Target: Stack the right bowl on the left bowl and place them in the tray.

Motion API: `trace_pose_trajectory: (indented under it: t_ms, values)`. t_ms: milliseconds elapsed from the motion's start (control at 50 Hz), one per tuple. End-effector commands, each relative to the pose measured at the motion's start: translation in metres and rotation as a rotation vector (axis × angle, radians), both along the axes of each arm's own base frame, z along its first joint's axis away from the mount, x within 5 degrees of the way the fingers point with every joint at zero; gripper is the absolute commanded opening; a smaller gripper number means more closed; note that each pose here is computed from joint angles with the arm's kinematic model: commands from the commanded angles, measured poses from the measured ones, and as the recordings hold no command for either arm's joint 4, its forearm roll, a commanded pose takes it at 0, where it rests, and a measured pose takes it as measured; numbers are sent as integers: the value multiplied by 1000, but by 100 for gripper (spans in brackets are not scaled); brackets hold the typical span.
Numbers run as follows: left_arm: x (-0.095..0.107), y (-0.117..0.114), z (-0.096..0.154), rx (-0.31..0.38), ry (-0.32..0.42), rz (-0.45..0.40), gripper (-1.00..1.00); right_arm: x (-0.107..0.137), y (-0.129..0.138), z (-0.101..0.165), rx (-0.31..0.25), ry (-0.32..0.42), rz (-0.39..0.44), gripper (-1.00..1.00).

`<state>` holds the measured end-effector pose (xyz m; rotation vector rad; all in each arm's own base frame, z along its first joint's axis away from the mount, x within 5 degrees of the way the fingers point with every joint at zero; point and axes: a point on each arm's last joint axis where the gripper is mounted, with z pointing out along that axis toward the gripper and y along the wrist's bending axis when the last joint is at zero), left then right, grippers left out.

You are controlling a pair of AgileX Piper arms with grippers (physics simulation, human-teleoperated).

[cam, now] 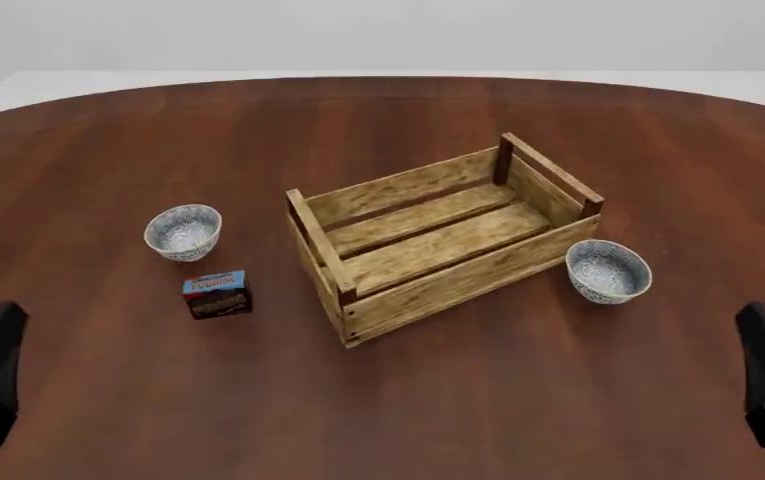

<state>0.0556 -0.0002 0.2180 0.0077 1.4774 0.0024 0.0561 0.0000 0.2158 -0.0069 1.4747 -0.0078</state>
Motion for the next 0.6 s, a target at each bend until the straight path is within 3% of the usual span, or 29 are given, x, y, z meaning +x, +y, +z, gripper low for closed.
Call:
trace_pose_trajectory:
  t_ms: [20, 140, 320, 600]
  values:
    - [2, 0, -5, 10, 10, 4, 100, 3, -1, -2, 2, 15, -15, 100]
    - [2, 0, -5, 5, 18, 6, 100, 10, -2, -1, 15, 29, -34, 100]
    - [5, -1, -5, 1, 25, -11, 100, 31, -8, 0, -37, 78, -88, 100]
    - [9, -1, -4, -10, 34, -13, 100, 54, -15, 34, -69, 131, -138, 100]
